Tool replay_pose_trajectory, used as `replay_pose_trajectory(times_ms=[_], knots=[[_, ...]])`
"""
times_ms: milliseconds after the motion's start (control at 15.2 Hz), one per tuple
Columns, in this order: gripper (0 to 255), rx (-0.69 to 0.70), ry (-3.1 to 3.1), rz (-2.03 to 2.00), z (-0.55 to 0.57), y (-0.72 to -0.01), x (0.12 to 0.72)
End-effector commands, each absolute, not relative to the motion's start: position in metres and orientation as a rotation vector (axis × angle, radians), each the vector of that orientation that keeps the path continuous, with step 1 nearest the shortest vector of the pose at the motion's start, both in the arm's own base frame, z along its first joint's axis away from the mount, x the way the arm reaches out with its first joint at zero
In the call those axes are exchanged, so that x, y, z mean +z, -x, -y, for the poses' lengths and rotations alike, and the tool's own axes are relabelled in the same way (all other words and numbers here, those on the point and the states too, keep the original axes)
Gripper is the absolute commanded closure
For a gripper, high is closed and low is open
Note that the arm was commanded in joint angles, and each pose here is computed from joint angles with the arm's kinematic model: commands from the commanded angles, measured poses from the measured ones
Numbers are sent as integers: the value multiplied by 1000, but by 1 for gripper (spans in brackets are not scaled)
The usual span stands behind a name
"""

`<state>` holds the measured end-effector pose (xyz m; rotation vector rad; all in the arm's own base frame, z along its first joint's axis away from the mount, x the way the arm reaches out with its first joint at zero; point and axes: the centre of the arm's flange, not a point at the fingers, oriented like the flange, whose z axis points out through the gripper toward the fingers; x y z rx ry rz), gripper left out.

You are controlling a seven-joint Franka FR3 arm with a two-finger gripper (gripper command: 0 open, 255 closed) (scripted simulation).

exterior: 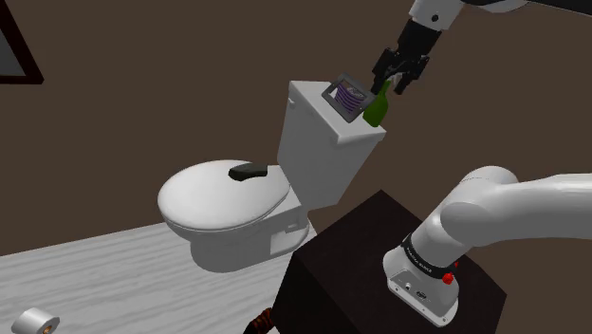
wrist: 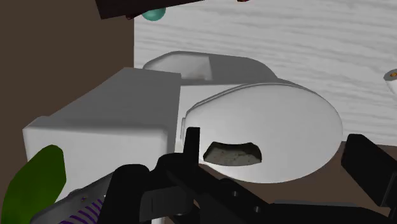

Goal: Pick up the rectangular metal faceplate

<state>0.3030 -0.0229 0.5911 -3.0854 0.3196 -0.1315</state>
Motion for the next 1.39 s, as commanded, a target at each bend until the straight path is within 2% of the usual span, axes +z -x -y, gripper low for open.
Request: replay_pose_trajectory(times_ms=[0,1320], knots=[[0,-131,3085,-320,23,-303,591],[0,-80,3300,-449,190,-466,514]])
